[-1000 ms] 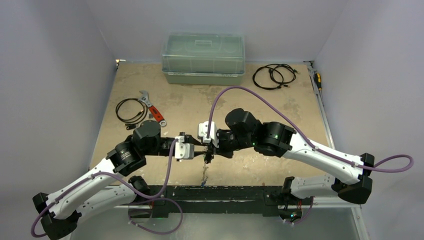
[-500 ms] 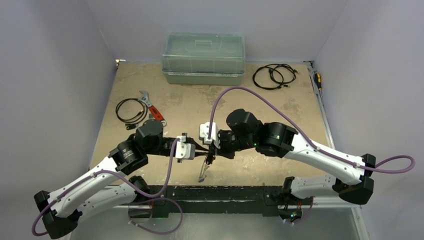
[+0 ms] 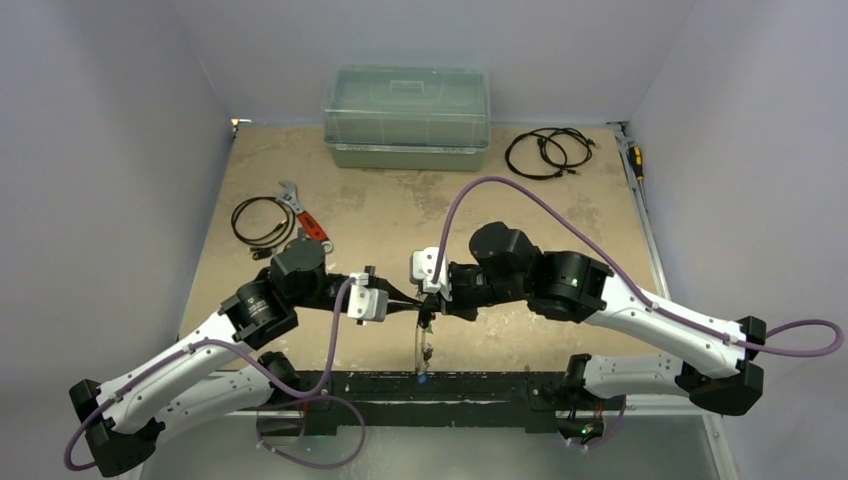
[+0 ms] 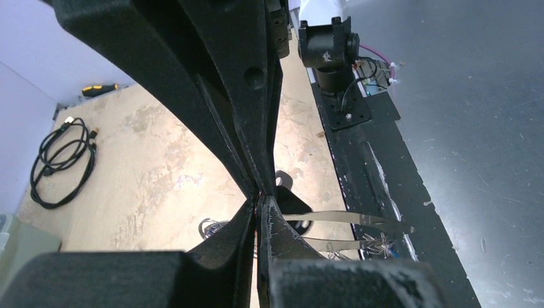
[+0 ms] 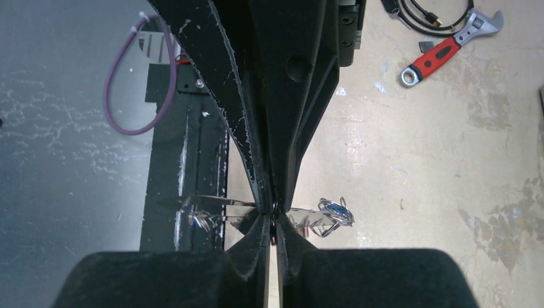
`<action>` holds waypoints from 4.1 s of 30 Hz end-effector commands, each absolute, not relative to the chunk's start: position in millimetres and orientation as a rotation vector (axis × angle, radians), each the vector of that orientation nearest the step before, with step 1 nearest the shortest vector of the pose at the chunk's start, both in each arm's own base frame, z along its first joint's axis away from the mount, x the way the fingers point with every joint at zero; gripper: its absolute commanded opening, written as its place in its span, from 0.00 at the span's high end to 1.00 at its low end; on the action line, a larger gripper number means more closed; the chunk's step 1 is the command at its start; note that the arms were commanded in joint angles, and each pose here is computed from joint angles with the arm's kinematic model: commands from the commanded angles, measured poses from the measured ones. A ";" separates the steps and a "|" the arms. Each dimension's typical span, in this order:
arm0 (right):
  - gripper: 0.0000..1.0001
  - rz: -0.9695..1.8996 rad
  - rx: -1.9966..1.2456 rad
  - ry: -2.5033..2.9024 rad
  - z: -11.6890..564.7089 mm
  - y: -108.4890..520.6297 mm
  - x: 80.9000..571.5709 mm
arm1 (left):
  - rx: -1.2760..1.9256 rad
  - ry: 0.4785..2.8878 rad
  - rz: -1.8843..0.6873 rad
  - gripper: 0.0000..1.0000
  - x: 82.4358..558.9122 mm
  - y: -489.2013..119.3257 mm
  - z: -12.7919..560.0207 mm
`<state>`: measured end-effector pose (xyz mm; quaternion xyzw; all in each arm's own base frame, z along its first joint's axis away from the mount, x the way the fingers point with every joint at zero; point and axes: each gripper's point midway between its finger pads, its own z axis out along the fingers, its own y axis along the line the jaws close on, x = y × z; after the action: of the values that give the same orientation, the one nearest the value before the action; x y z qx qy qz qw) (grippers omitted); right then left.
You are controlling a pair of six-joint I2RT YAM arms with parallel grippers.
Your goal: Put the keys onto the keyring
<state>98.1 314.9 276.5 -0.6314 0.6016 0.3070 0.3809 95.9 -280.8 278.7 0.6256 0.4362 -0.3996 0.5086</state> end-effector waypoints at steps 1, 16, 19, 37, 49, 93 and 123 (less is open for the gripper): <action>0.86 0.869 -1.470 1.303 340.4 327.4 95.8 | 1.474 1.062 -0.974 1.00 96.6 -279.9 277.3; 0.51 0.876 -1.338 1.301 339.0 318.6 100.9 | 1.246 0.902 -1.003 1.00 102.9 -264.7 323.7; 0.51 0.908 -1.298 1.257 343.1 320.4 99.0 | 1.217 0.861 -1.008 1.00 99.5 -261.5 330.3; 0.61 1.015 -1.227 1.135 362.7 328.1 89.4 | 1.118 0.680 -1.105 1.00 73.9 -247.2 361.3; 0.72 1.086 -1.286 1.087 365.5 330.7 73.9 | 1.126 0.677 -1.112 1.00 72.0 -246.4 360.5; 0.63 1.086 -1.257 1.064 369.6 341.3 79.9 | 1.102 0.668 -1.087 1.00 71.2 -239.7 365.2; 1.00 1.073 -1.293 1.098 361.3 350.3 84.0 | 1.106 0.713 -1.027 1.00 80.5 -239.2 361.4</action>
<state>83.2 350.7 333.9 -0.5506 0.4796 0.4499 0.5142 79.1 -243.5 347.8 0.4897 0.3317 -0.4777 0.6496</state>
